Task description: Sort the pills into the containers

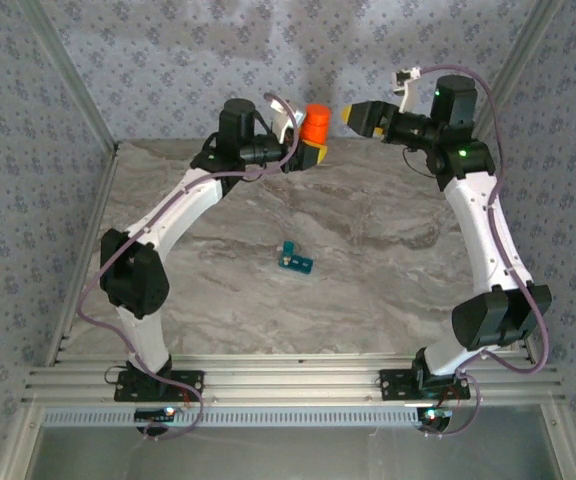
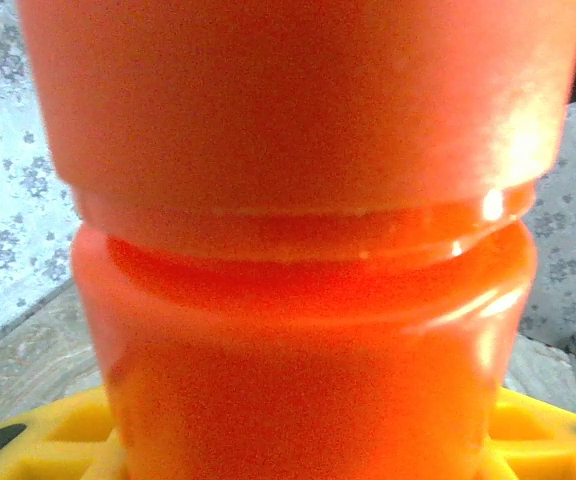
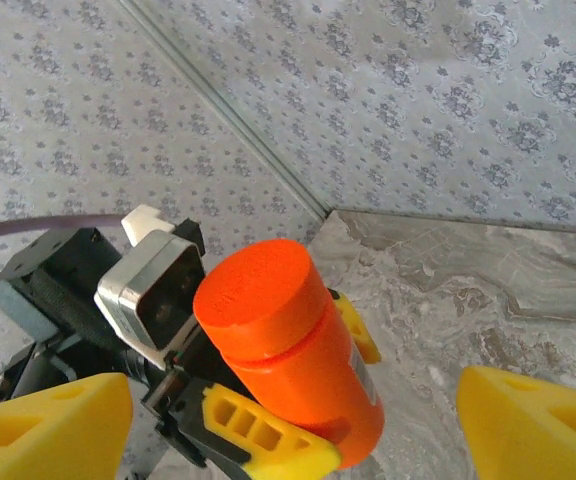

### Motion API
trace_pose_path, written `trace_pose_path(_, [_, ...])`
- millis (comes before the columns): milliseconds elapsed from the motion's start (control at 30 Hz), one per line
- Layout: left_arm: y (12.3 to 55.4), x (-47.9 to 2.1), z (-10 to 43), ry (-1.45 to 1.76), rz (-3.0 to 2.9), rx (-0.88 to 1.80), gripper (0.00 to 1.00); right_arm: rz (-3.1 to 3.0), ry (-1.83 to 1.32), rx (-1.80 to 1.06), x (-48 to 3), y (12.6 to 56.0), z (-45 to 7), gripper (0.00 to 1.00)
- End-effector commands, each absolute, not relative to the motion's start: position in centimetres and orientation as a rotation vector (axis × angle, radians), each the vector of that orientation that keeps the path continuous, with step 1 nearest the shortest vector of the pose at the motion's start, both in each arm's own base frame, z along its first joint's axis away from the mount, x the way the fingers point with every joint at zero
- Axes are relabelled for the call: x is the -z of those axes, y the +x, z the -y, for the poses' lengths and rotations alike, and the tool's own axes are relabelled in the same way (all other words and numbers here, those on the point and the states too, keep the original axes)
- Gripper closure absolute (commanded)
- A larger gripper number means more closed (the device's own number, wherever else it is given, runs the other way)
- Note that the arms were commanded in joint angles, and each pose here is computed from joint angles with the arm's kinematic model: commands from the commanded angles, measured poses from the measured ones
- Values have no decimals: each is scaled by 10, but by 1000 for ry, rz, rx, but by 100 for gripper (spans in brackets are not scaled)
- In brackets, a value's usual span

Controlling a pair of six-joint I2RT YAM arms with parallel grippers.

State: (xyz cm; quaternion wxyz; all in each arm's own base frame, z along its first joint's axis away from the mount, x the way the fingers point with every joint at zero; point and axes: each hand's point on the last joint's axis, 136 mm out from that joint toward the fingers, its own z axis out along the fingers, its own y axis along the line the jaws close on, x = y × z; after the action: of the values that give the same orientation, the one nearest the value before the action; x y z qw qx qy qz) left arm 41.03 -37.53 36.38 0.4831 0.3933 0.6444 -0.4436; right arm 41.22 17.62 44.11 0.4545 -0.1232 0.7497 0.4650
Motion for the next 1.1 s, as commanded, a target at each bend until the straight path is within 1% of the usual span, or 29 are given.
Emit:
trace_pose_path(0, [389, -390, 381, 1044, -1483, 1183, 100, -1795, -410, -1165, -458, 402, -174, 14])
trace_pose_path(233, [380, -385, 390, 1099, -1505, 1270, 100, -1805, -443, -1217, -457, 419, -188, 13])
trace_pose_path(433, [377, -386, 393, 1115, -1500, 1282, 100, -1810, -490, -1236, -459, 420, -211, 12])
trace_pose_path(600, [376, -385, 395, 1123, -1503, 1285, 100, -1830, -503, -1247, -453, 420, -221, 13])
trace_pose_path(833, [376, -384, 395, 1128, -1506, 1286, 100, -1863, -513, -1254, -443, 417, -225, 19])
trace_pose_path(933, [376, -384, 395, 1127, -1507, 1286, 100, -1873, -516, -1259, -439, 416, -227, 23])
trace_pose_path(1033, [376, -383, 395, 1128, -1508, 1286, 100, -1883, -519, -1261, -436, 415, -228, 33])
trace_pose_path(1067, [375, -394, 395, 1130, -1481, 1280, 100, -1883, -520, -1263, -436, 414, -229, 37])
